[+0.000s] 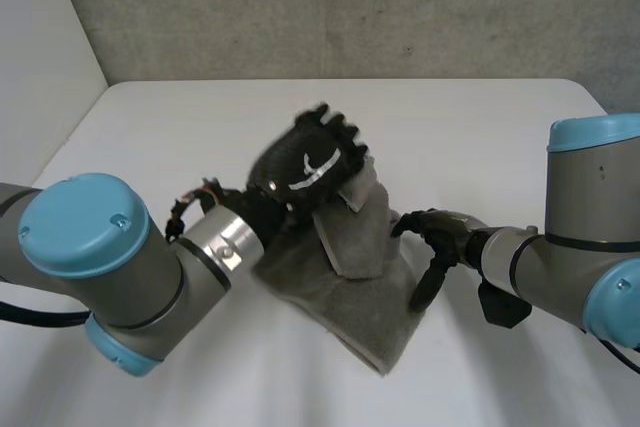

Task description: Fold the towel.

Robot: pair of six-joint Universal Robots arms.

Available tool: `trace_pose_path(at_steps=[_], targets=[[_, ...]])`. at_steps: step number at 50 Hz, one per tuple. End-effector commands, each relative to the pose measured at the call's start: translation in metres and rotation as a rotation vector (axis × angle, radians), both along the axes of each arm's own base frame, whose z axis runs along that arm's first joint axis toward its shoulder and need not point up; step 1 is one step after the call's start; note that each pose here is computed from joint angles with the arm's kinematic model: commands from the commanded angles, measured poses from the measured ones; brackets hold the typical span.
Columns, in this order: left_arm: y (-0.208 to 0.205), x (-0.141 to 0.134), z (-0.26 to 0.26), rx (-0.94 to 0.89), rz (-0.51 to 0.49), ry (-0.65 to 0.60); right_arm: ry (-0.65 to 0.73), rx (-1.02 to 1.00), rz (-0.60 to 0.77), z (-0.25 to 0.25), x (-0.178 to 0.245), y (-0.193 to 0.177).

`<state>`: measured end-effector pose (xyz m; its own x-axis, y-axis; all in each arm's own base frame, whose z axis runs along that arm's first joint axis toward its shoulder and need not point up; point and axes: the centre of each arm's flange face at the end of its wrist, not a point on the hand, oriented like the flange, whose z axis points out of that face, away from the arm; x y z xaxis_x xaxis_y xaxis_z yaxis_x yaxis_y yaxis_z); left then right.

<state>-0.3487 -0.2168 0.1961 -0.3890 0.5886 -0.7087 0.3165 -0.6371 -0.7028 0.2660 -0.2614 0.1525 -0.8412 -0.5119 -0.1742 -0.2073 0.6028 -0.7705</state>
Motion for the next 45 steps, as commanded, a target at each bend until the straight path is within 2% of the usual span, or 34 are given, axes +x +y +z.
trace_pose_path(at_steps=[1, 7, 14, 25, 32, 34, 35, 36, 37, 38, 39, 40, 41, 42, 43, 44, 45], targets=[[0.009, -0.002, -0.019, 0.047, -0.093, -0.044, 0.012, -0.001, 0.009, -0.008, 0.004, 0.004], [0.008, -0.003, -0.035, 0.031, -0.093, -0.093, 0.015, 0.003, 0.035, -0.014, 0.012, 0.011], [0.005, -0.004, -0.057, -0.072, -0.089, -0.202, 0.009, -0.007, 0.053, -0.015, 0.017, 0.015], [-0.011, -0.004, -0.071, -0.068, 0.015, -0.228, 0.004, -0.013, 0.063, -0.022, 0.02, 0.018], [-0.019, -0.01, -0.065, -0.119, 0.025, -0.199, -0.01, -0.052, 0.078, -0.019, 0.024, 0.015], [-0.025, -0.013, -0.052, -0.161, 0.042, -0.168, -0.017, -0.185, 0.089, 0.006, 0.029, 0.0], [-0.032, -0.015, -0.031, -0.214, 0.069, -0.123, -0.017, -0.185, 0.089, 0.006, 0.029, 0.0], [-0.039, -0.016, -0.002, -0.28, 0.115, -0.065, -0.012, -0.307, 0.094, 0.034, 0.031, -0.011], [-0.039, -0.016, -0.002, -0.28, 0.116, -0.064, -0.012, -0.46, 0.068, 0.07, 0.031, -0.021], [-0.045, -0.015, 0.028, -0.335, 0.171, 0.009, -0.012, -0.462, 0.068, 0.07, 0.031, -0.021], [-0.05, -0.012, 0.061, -0.372, 0.237, 0.103, -0.022, -0.643, 0.006, 0.111, 0.027, -0.031], [-0.05, -0.012, 0.061, -0.372, 0.238, 0.104, -0.022, -0.645, 0.005, 0.111, 0.027, -0.031], [-0.053, -0.007, 0.095, -0.392, 0.297, 0.216, -0.049, -0.832, -0.081, 0.151, 0.022, -0.037], [-0.053, -0.007, 0.095, -0.392, 0.297, 0.217, -0.088, -1.003, -0.164, 0.187, 0.016, -0.038], [-0.054, 0.001, 0.127, -0.382, 0.347, 0.339, -0.089, -1.004, -0.165, 0.188, 0.016, -0.038], [-0.052, 0.011, 0.152, -0.347, 0.381, 0.461, -0.133, -1.136, -0.23, 0.217, 0.01, -0.034], [-0.052, 0.011, 0.152, -0.347, 0.381, 0.463, -0.159, -1.231, -0.267, 0.237, 0.006, -0.029]])
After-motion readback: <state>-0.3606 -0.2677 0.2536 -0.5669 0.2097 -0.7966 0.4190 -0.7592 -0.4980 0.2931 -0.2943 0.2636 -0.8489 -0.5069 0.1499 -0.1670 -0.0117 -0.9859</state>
